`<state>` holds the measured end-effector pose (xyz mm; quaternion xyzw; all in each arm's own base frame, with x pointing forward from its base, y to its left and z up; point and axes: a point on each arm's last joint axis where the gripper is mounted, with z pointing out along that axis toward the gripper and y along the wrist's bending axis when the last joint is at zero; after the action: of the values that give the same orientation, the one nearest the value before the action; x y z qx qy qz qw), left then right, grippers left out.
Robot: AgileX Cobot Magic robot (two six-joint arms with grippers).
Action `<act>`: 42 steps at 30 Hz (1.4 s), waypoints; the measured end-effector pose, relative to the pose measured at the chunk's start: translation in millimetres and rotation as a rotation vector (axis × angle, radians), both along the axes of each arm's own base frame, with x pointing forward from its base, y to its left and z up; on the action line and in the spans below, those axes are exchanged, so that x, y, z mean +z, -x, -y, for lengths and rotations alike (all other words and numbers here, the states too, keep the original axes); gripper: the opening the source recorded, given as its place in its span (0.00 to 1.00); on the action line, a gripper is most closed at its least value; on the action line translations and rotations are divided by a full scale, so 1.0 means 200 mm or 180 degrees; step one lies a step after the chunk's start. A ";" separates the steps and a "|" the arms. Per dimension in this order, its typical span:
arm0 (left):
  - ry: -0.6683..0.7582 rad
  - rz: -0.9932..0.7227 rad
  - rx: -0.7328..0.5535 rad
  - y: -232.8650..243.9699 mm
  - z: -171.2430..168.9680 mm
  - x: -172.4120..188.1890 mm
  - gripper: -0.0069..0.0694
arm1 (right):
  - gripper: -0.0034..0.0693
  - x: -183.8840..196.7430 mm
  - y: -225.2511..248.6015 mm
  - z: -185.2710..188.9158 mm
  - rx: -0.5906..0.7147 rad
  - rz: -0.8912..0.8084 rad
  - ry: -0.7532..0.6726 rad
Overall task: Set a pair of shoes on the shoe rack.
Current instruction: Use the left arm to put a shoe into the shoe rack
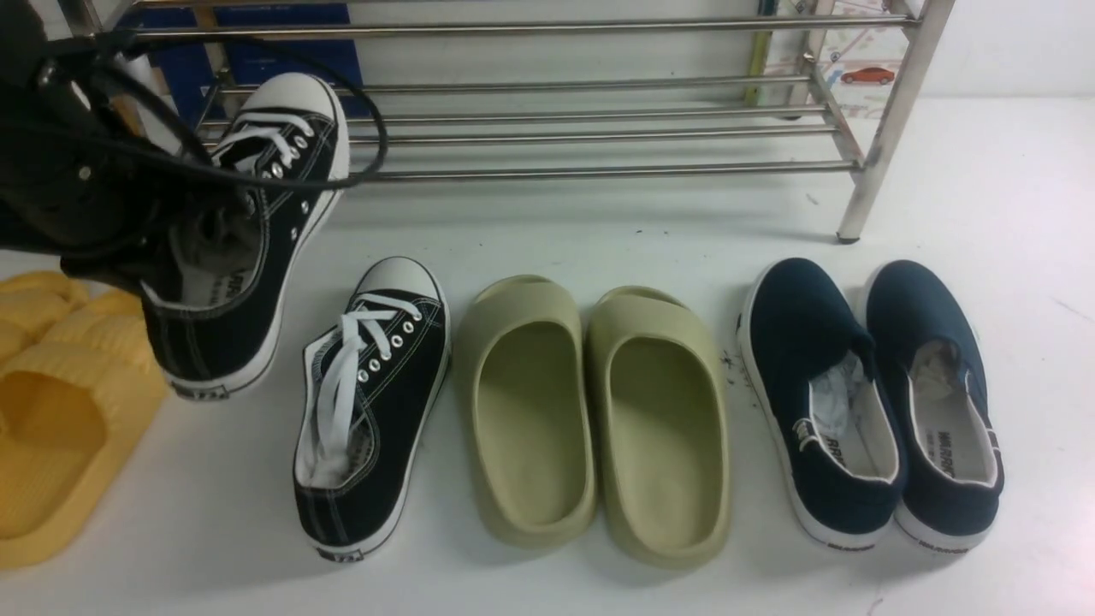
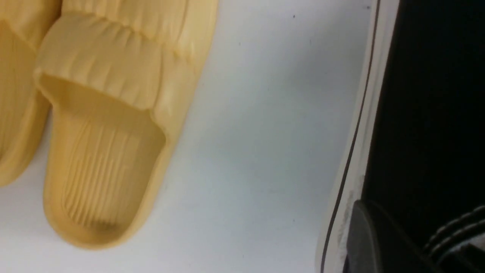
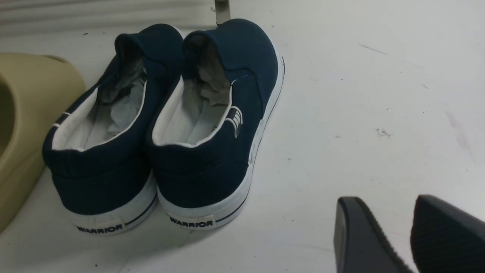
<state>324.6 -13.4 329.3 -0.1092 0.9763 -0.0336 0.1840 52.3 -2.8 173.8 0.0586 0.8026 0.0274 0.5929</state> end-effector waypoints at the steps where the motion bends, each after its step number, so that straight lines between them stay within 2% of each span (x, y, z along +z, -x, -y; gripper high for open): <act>1: 0.0017 -0.0019 -0.0006 -0.05 -0.02 -0.01 0.07 | 0.38 0.00 0.00 0.00 0.0000 0.0000 0.0000; 7: 0.0047 -0.0074 0.0025 -0.27 -0.09 -0.06 0.07 | 0.38 0.00 0.00 0.00 0.0000 0.0000 0.0000; 15: 0.0054 0.0054 0.0011 -0.53 -0.10 -0.09 0.07 | 0.38 0.00 0.00 0.00 0.0000 0.0000 0.0000; 23: 0.0025 0.0046 -0.0004 -0.74 -0.11 -0.20 0.07 | 0.38 0.00 0.00 0.00 0.0000 0.0000 0.0000; 29: -0.0025 0.0109 0.0030 -0.81 -0.11 -0.23 0.07 | 0.38 0.00 0.00 0.00 0.0000 0.0000 0.0000; 42: -0.0063 0.0530 0.0095 -0.87 -0.12 -0.20 0.07 | 0.38 0.00 0.00 0.00 0.0000 0.0000 0.0000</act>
<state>497.9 11.0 289.3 -0.1187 0.9561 -0.0302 0.2661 52.3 -2.8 173.8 0.0586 0.8026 0.0274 0.5929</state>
